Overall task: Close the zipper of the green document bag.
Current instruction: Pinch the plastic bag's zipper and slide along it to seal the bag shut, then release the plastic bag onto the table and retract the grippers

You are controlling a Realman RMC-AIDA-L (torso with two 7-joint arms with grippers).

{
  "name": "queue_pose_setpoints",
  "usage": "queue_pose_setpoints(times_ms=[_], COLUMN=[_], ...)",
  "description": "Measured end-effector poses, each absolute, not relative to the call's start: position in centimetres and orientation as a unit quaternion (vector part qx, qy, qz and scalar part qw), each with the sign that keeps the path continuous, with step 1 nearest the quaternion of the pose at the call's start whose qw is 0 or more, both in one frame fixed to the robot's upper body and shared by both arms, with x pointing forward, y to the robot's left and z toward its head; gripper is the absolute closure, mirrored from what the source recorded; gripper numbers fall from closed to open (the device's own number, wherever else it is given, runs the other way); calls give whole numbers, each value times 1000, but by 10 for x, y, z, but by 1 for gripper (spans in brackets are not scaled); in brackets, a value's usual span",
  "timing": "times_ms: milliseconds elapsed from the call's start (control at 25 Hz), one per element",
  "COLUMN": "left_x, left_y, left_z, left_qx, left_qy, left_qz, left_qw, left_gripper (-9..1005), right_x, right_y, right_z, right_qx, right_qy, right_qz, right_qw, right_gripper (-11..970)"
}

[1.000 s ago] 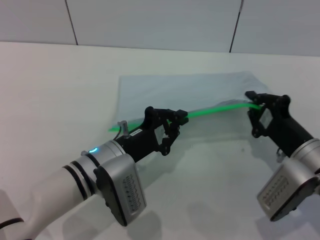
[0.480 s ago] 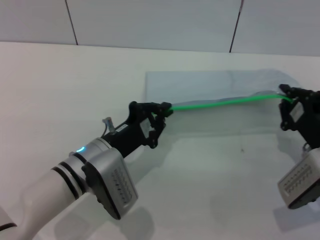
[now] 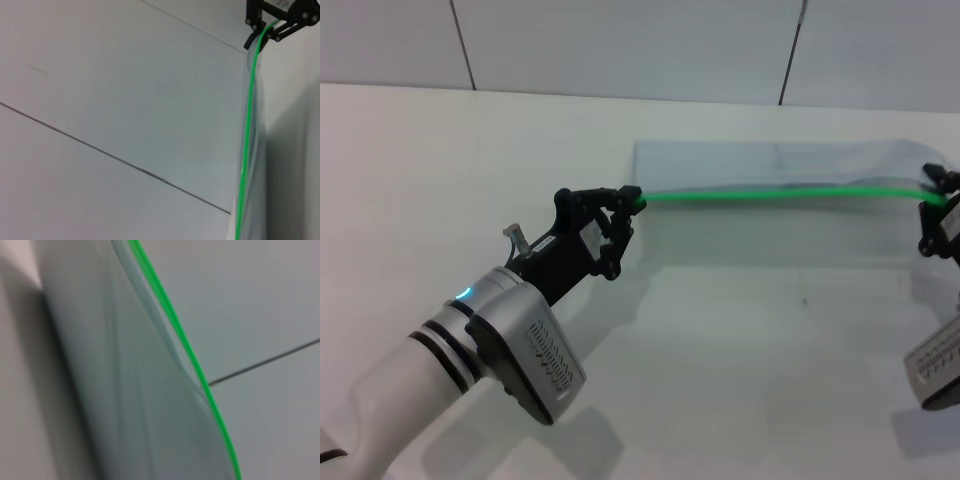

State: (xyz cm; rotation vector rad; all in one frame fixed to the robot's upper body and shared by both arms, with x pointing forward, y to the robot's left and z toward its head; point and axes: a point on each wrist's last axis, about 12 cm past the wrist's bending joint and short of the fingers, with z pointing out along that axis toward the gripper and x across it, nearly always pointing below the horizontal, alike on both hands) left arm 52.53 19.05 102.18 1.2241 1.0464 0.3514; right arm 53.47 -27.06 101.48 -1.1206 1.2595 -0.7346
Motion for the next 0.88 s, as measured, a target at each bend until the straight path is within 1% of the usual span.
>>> queue_pose_setpoints(times_ms=[120,240,280,360,520,640,800,880], left_x=[527,528,528,527,526,525,525,525], left_y=[189,190,191,194,201,212,231,239], left_z=[1025,1031,1033,1037,1045,1052,1060,1063], left_qx=[532,500,492,467,415,355,265,231], left_qy=[470,478,479,482,489,500,514,520], left_qz=[151,135,130,114,84,48,-11,-39], left_qw=[688,710,715,733,763,788,816,821], left_gripper=[915,905,902,824,669,488,454,437], right_x=[534,529,528,525,518,515,510,509], right_y=[-278,-285,-287,-289,-293,-293,-294,-295], right_z=[1022,1030,1032,1034,1039,1045,1055,1057], right_qx=[-449,-411,-396,-374,-317,-258,-167,-138], right_qy=[544,538,538,541,550,554,551,550], right_qz=[-336,-347,-346,-336,-291,-229,-114,-71], right_qw=[624,649,659,674,715,758,810,820], right_gripper=[911,911,849,724,639,576,491,405])
